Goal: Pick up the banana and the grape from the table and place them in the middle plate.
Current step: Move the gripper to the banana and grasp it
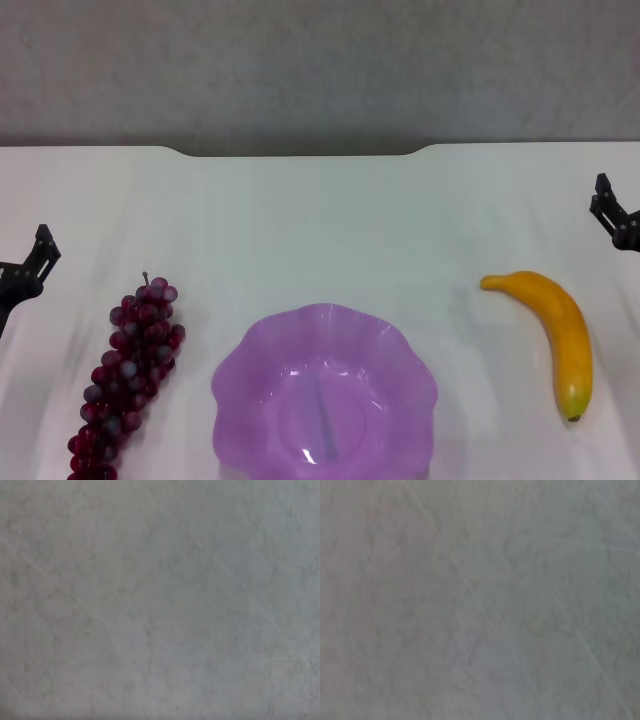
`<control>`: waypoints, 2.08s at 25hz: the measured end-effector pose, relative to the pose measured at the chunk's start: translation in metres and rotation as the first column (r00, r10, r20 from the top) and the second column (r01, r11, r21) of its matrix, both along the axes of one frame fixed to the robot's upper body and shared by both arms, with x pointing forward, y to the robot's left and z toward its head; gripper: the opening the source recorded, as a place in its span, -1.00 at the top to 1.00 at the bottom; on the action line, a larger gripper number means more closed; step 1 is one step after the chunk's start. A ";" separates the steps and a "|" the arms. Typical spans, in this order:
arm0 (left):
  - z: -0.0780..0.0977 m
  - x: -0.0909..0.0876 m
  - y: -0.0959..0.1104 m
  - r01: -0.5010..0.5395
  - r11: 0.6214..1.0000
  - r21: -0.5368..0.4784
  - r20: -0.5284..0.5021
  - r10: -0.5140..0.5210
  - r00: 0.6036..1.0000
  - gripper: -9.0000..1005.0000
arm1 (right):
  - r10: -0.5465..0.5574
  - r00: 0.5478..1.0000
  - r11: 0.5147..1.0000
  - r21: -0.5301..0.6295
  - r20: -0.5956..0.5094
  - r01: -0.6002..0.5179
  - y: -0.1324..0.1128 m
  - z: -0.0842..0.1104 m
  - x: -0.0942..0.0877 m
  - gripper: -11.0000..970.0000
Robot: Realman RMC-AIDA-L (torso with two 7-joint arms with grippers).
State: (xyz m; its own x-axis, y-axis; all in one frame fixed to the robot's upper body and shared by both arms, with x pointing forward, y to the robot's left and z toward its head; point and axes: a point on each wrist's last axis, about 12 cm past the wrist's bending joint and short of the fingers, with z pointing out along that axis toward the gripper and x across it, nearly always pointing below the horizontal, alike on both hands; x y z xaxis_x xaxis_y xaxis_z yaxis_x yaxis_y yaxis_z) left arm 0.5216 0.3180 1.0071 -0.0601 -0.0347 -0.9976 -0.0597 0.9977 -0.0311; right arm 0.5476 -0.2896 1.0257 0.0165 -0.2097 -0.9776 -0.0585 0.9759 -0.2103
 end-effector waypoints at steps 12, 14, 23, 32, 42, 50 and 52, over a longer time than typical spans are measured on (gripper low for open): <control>-0.005 -0.007 0.004 0.002 1.000 -0.018 -0.021 -0.002 1.000 -0.83 | 0.026 0.997 0.998 0.051 -0.074 -0.022 0.010 -0.007 0.000 -0.82; -0.007 -0.011 0.007 0.003 1.000 -0.017 -0.031 -0.004 1.000 -0.83 | 0.049 0.992 0.996 0.077 -0.120 -0.040 0.015 -0.008 0.002 -0.82; -0.007 -0.012 0.010 -0.003 1.000 -0.011 -0.034 0.003 0.999 -0.83 | 0.154 0.931 0.968 0.239 -0.331 -0.075 -0.015 0.055 0.015 -0.81; -0.006 -0.009 0.012 -0.007 1.000 -0.003 -0.039 0.007 0.999 -0.83 | 0.294 0.765 0.906 0.422 -0.573 -0.032 -0.054 0.104 0.049 -0.81; -0.004 -0.006 0.011 -0.008 1.000 -0.007 -0.031 0.008 0.999 -0.83 | 0.068 0.540 0.991 0.121 -0.839 0.065 -0.054 0.131 0.081 -0.81; -0.002 -0.002 0.007 0.001 1.000 -0.011 -0.023 -0.002 1.000 -0.83 | 0.052 0.527 0.998 0.067 -0.848 0.009 -0.036 0.131 0.096 -0.81; -0.002 -0.001 0.006 0.003 1.000 -0.013 -0.021 -0.003 1.000 -0.83 | 0.074 0.525 0.997 0.076 -0.848 -0.019 -0.024 0.118 0.097 -0.81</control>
